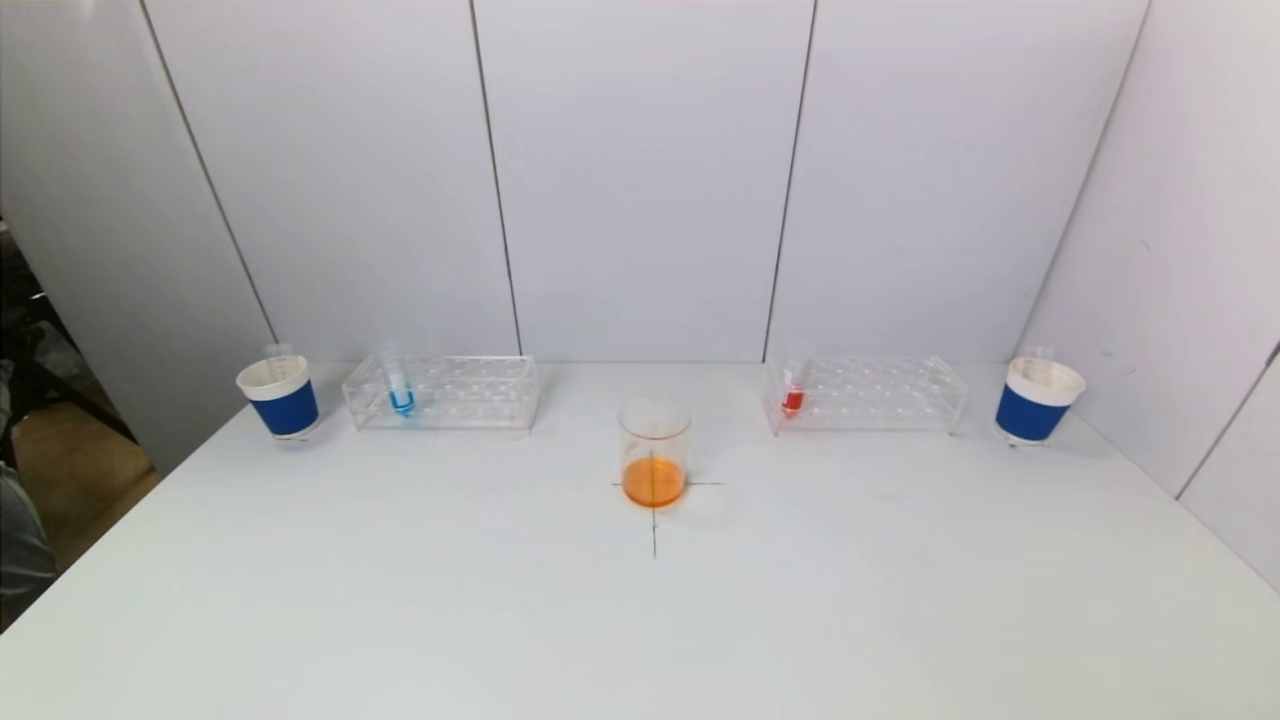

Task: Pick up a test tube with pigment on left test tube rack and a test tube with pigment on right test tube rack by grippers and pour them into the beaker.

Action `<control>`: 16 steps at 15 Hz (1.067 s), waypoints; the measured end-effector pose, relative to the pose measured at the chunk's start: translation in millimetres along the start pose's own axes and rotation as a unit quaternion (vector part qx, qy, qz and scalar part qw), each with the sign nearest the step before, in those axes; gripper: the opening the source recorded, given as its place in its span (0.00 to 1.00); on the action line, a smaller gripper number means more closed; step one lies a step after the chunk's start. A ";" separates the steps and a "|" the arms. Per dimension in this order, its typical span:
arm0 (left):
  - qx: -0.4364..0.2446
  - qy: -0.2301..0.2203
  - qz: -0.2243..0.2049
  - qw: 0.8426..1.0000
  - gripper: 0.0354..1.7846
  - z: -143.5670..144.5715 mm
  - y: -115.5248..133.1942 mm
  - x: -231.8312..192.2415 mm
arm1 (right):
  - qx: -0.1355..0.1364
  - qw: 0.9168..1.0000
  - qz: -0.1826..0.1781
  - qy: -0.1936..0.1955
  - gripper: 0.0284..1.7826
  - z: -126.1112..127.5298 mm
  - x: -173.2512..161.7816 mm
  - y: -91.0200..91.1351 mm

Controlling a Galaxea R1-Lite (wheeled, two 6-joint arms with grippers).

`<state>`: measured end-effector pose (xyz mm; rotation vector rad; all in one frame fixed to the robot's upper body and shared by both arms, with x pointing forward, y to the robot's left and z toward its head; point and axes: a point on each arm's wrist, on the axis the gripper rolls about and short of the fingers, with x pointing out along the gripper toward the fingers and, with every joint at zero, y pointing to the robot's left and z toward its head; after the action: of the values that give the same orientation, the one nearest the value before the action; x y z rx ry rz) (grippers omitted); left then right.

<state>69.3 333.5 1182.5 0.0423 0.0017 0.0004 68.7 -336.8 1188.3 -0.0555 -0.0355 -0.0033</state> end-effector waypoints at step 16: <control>0.000 0.000 0.000 1.000 0.99 0.0 0.0 0.0 | 0.028 0.999 0.009 0.014 0.99 -5.1 -0.1 0.6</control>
<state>69.3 333.5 1182.5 0.0423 0.0017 0.0012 68.8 -336.5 1183.2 0.0000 -0.0062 0.0145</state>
